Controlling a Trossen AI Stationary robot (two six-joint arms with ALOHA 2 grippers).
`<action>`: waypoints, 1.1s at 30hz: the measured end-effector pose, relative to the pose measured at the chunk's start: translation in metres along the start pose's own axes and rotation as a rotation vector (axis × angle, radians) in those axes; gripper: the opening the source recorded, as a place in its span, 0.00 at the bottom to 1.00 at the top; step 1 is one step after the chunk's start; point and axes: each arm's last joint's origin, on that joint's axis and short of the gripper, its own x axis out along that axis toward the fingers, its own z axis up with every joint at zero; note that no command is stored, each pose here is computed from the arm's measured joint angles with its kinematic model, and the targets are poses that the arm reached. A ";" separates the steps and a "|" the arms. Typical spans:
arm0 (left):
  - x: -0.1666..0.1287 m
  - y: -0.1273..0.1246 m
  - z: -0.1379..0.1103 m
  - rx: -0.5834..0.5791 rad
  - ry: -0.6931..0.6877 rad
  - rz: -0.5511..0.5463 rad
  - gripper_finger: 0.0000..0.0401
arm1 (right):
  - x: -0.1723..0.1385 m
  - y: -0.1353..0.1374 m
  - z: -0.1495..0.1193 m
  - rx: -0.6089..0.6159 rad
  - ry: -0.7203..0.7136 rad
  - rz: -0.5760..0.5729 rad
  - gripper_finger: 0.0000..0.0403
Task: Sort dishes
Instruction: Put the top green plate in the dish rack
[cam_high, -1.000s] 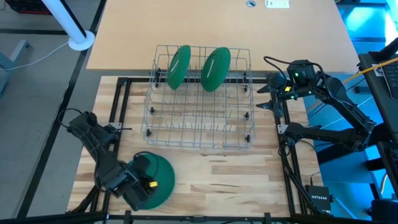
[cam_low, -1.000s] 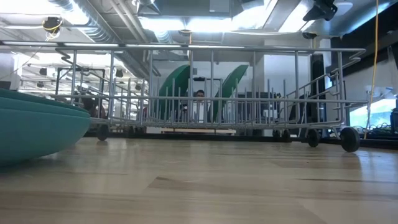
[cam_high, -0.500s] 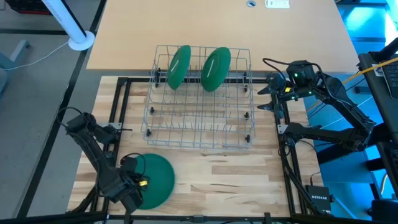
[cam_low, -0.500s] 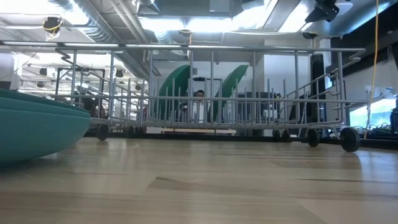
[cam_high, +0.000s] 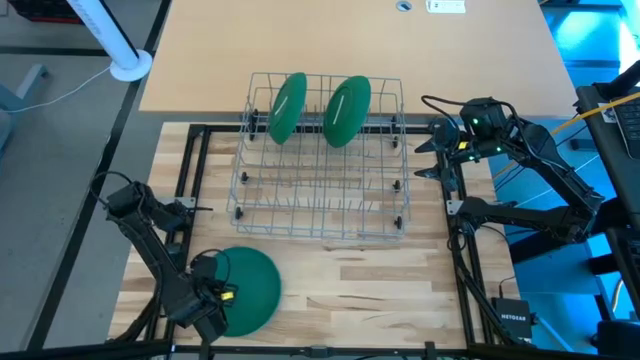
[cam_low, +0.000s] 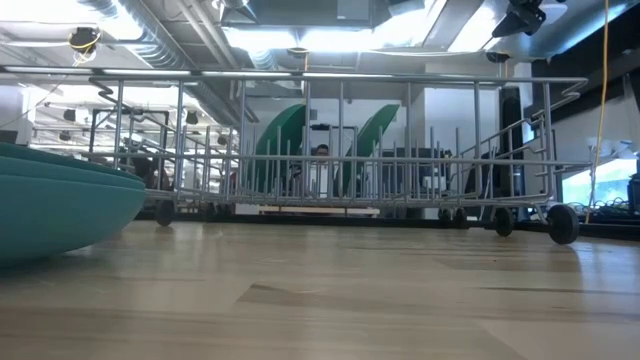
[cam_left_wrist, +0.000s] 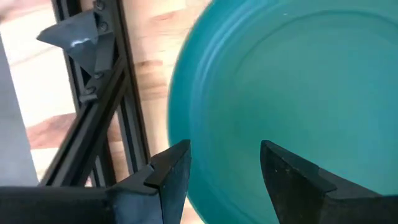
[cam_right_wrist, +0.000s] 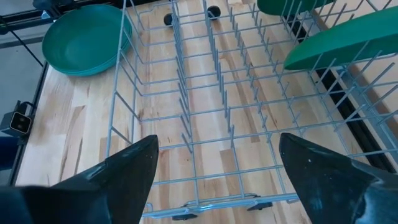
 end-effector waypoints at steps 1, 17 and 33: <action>0.001 0.002 0.000 0.002 -0.008 0.007 0.45 | 0.000 0.000 0.000 0.000 0.000 0.000 0.84; 0.003 0.020 -0.009 0.074 -0.029 0.081 0.45 | 0.000 0.002 0.000 0.008 -0.017 0.062 0.84; 0.007 0.031 -0.034 0.130 -0.005 -0.031 0.45 | 0.000 0.003 0.001 0.016 -0.023 0.086 0.84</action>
